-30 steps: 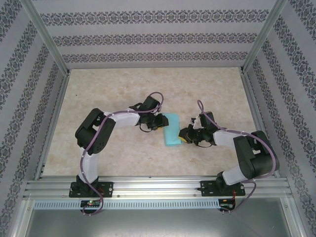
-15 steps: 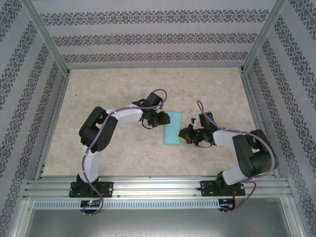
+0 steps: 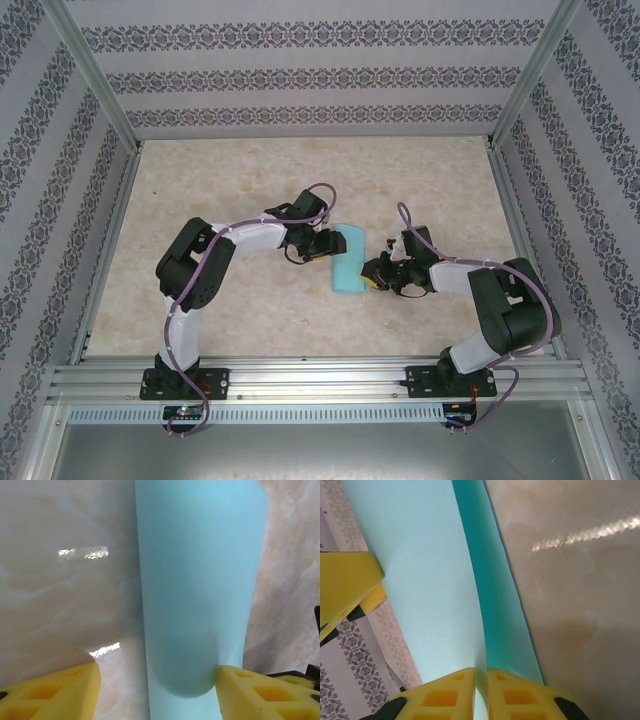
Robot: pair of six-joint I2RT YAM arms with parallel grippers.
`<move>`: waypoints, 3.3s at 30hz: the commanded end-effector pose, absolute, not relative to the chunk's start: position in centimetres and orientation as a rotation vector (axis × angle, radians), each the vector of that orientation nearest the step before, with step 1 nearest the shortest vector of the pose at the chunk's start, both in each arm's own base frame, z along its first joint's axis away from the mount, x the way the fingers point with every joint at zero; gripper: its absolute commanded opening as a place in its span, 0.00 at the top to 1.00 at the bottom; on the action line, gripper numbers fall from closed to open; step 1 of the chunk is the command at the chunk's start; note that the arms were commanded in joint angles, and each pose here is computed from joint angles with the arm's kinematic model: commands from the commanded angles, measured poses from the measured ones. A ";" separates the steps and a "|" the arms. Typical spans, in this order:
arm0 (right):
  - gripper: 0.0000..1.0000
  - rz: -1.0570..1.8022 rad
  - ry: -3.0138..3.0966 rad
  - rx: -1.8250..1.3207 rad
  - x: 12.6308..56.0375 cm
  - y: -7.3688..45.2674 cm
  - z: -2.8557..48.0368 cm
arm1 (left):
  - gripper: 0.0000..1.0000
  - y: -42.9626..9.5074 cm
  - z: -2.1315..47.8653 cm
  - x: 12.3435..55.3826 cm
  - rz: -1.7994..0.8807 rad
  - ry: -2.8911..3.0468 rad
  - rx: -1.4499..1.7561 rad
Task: Fold a paper plane with a square sheet of paper (fold left side to right side)
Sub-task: First fold in half a square sheet of paper at the center of the table, then hold the square sheet of paper at the center of the table.
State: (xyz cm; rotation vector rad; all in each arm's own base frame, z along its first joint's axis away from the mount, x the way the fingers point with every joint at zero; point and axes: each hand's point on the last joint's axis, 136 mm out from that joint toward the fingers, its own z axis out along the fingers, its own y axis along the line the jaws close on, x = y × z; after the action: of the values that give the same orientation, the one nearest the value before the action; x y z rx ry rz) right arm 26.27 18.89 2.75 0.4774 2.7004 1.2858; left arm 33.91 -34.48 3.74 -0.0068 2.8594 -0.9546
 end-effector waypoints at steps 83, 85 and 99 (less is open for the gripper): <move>0.59 0.971 2.590 0.497 28.0 13.7 6.7 | 0.37 -34.7 -1.0 33.1 -0.704 3.074 -0.056; 0.59 0.970 2.591 0.497 28.1 13.7 6.6 | 0.37 -34.8 -1.1 33.0 -0.705 3.078 -0.051; 0.59 0.981 2.603 0.487 28.0 14.1 6.5 | 0.36 -35.0 -1.5 32.9 -0.680 3.095 -0.029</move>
State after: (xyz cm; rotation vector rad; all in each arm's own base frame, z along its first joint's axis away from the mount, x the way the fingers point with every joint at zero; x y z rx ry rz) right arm 27.58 13.53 6.10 0.5113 2.6156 0.9500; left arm 33.88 -35.29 2.93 -0.0722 3.0338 -0.8111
